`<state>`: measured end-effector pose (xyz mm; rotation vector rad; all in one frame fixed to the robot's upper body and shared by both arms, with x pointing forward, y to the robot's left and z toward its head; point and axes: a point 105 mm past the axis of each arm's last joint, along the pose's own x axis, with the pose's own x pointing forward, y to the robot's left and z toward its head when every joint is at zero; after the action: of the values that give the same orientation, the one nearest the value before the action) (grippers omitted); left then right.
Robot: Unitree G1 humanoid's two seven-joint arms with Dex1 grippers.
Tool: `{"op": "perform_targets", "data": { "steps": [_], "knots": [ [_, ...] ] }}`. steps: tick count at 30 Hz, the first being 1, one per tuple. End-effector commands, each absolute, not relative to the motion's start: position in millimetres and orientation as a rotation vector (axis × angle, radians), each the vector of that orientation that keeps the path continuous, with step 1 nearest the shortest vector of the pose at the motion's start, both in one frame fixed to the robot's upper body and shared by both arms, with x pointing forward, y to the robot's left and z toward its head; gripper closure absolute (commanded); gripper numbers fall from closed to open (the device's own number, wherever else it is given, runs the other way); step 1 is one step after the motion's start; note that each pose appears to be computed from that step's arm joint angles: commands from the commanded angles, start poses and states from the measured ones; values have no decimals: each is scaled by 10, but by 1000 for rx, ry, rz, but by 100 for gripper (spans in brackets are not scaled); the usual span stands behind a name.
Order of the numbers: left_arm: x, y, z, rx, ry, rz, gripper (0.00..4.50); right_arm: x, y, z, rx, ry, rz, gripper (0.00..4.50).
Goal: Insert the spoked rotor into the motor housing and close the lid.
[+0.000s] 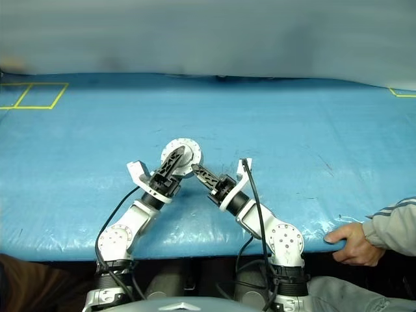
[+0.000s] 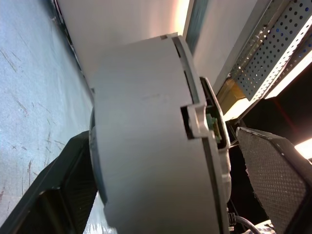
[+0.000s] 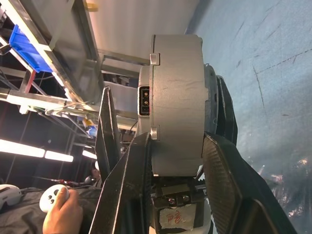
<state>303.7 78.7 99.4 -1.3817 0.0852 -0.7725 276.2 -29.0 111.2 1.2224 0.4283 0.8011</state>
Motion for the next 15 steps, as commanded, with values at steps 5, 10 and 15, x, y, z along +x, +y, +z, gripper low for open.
{"op": "perform_targets", "data": {
  "steps": [5,10,15],
  "knots": [
    [3049,713,1056,-1432,58,-791,199,2746,-268,1325,1235,351,866,334],
    [3061,727,1041,-1454,61,-771,199,2766,-281,1306,1225,354,847,334],
    [3090,755,1024,-1443,52,-743,199,2851,-331,1222,1179,353,778,300]
  ]
}}
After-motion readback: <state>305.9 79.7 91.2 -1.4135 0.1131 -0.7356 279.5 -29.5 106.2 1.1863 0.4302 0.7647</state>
